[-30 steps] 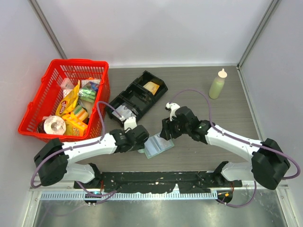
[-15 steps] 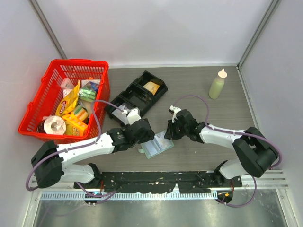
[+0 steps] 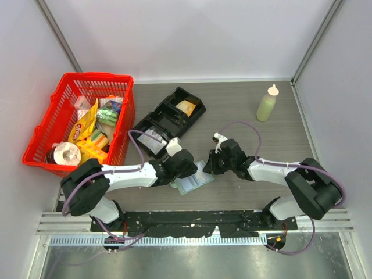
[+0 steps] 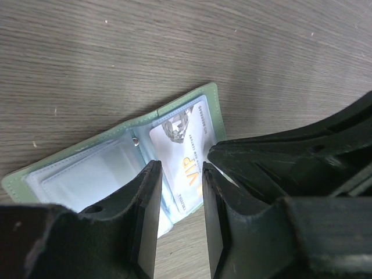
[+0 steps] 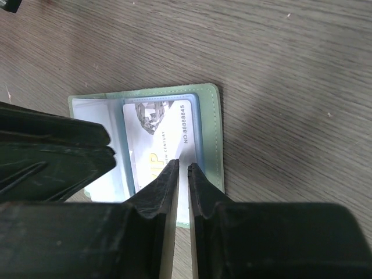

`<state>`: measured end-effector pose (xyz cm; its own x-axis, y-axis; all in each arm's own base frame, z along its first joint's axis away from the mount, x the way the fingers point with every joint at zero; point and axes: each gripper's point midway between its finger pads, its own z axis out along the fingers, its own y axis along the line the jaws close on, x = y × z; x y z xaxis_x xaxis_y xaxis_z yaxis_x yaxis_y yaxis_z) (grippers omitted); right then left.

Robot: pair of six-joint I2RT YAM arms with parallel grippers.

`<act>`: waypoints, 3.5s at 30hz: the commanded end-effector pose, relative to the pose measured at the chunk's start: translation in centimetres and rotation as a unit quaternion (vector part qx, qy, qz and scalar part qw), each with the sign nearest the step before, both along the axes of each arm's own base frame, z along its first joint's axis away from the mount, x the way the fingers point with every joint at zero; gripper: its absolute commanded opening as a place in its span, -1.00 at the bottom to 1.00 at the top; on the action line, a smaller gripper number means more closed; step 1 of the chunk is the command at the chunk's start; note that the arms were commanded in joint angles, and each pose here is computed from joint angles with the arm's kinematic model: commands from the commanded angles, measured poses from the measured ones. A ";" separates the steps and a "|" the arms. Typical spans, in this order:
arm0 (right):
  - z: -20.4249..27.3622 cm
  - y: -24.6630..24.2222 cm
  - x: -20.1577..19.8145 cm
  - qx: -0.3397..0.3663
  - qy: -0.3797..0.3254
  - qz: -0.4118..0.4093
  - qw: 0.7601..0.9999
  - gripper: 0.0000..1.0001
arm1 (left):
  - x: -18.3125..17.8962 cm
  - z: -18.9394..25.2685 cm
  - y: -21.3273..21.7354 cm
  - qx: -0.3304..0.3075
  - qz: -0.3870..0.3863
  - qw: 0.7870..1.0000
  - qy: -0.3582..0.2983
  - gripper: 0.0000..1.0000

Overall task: Take the credit cards out of the card holder
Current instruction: Remove the credit card from the card holder.

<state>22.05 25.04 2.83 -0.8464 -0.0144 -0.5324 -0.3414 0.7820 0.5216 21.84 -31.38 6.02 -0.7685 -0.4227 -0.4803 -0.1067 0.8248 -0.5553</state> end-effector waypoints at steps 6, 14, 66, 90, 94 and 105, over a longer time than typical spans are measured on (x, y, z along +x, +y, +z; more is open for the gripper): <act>-1.3 -0.8 -1.4 0.013 0.027 -0.017 0.999 -0.66 | -0.2 -1.6 -1.3 -0.053 0.022 0.998 0.023 -0.28; -1.5 -0.7 -1.7 0.019 0.035 -0.016 0.999 -0.65 | -0.6 -2.6 -1.2 -0.061 0.015 0.998 0.028 -0.24; -5.7 -2.4 -2.6 0.017 0.128 -0.065 0.989 -0.74 | -1.8 0.7 -2.5 -0.216 -0.013 0.976 -0.010 -0.77; -5.6 -2.9 -1.8 0.022 0.118 -0.081 0.989 -0.75 | -4.2 -0.8 2.8 -0.141 0.041 0.988 0.052 -1.00; -3.8 -2.8 -0.9 0.028 0.085 -0.080 0.993 -0.72 | -4.5 0.0 3.1 -0.133 0.028 0.990 0.045 -1.00; 3.4 -1.8 0.3 0.076 -0.044 -0.020 0.996 0.06 | -4.7 3.0 2.7 -0.099 -0.073 0.992 -0.029 -1.00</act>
<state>22.22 23.21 3.65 -0.8628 0.1507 -0.4826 -0.2287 0.7349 0.6384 16.10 -28.31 6.59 -0.8247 -0.4649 -0.3221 -0.0963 0.6767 -0.7300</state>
